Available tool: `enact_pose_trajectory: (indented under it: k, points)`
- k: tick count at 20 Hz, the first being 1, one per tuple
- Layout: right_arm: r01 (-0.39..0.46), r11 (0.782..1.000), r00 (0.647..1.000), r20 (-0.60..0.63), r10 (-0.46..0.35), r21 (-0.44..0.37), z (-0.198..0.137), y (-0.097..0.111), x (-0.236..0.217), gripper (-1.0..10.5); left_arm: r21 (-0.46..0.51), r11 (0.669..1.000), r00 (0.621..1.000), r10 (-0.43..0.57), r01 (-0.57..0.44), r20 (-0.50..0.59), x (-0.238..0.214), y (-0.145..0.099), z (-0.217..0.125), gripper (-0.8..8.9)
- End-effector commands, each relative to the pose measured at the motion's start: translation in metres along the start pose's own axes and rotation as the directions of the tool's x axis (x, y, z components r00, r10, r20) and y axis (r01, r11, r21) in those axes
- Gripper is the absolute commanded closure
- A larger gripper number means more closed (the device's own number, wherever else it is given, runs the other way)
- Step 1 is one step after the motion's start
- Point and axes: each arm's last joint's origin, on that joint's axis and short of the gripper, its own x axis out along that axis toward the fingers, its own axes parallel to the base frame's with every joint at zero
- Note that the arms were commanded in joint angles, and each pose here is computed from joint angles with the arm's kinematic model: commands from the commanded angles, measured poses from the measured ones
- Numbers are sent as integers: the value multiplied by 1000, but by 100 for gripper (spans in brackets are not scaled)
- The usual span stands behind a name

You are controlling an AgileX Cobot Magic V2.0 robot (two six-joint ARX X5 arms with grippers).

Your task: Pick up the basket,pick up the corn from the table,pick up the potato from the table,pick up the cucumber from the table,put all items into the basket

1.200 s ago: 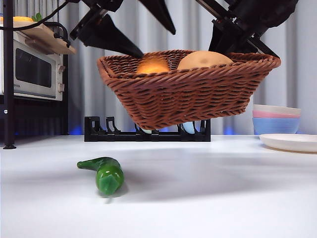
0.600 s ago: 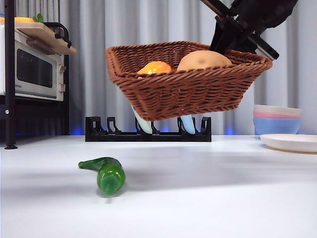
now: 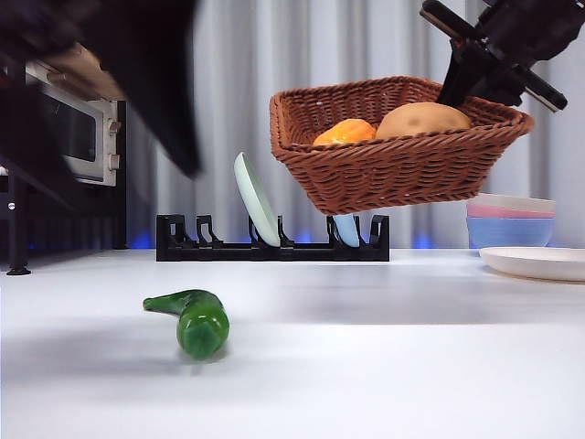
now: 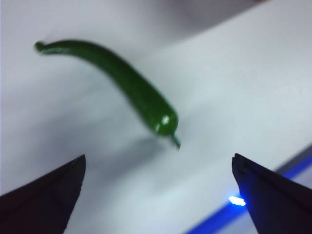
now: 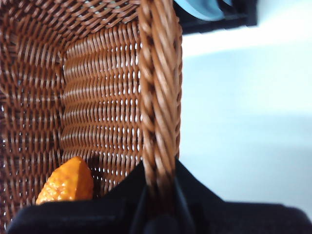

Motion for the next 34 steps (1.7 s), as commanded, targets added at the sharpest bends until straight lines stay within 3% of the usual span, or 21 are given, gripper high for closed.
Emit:
enact_pose_trajectory:
  k: [1, 5, 8, 12, 13, 15, 18, 22, 24, 25, 27, 29, 31, 34]
  points:
    - [-8, 1000, 1000, 12, 8, 21, 2, 0, -5, 962, -13, 1000, 1000, 7, -7, -24, 27, -4, 5, 316]
    - [15, 999, 1000, -11, -15, 39, 1, -6, -10, 962, -69, 997, 994, 17, -25, -111, 73, 7, 13, 316]
    - [27, 999, 1000, -11, -27, 46, 1, -9, -15, 962, -111, 993, 994, 21, -33, -111, 97, 17, 19, 317]
    - [28, 999, 1000, -10, -28, 44, 1, -8, -17, 962, -145, 988, 994, 40, -54, -101, 113, 29, 24, 492]
    - [28, 999, 1000, -10, -28, 44, 1, -8, -17, 963, -136, 989, 994, 42, -55, -98, 113, 29, 24, 570]
    - [28, 999, 1000, -10, -28, 44, 1, -8, -17, 962, -101, 993, 994, 43, -53, -97, 113, 30, 24, 823]
    - [28, 999, 1000, -11, -28, 44, 1, -8, -17, 962, -40, 998, 991, 42, -47, -124, 113, 30, 22, 822]
    - [30, 998, 999, -17, -30, 46, 0, -8, -17, 962, 84, 984, 949, -124, 155, -290, 91, 25, 13, 822]
    - [29, 999, 999, -18, -28, 37, 0, -7, -17, 962, 158, 928, 897, -268, 339, -350, 61, 14, 9, 821]
    - [28, 999, 999, -19, -27, 37, 0, -7, -17, 963, 187, 877, 865, -363, 443, -347, 43, 6, 8, 821]
    - [21, 999, 999, -31, -20, 32, -2, -4, -15, 963, 259, 763, 805, -542, 592, -242, 5, -7, 16, 821]
    - [6, 1000, 998, -56, -5, 22, -5, 3, -12, 963, 333, 725, 777, -628, 603, -39, -30, -17, 34, 821]
    - [-14, 1000, 996, -87, 15, 8, -10, 13, -9, 963, 382, 752, 744, -636, 538, 204, -58, -23, 55, 821]
    - [-51, 999, 988, -146, 48, -17, -20, 30, -4, 963, 314, 882, 741, -466, 350, 483, -71, -23, 77, 822]
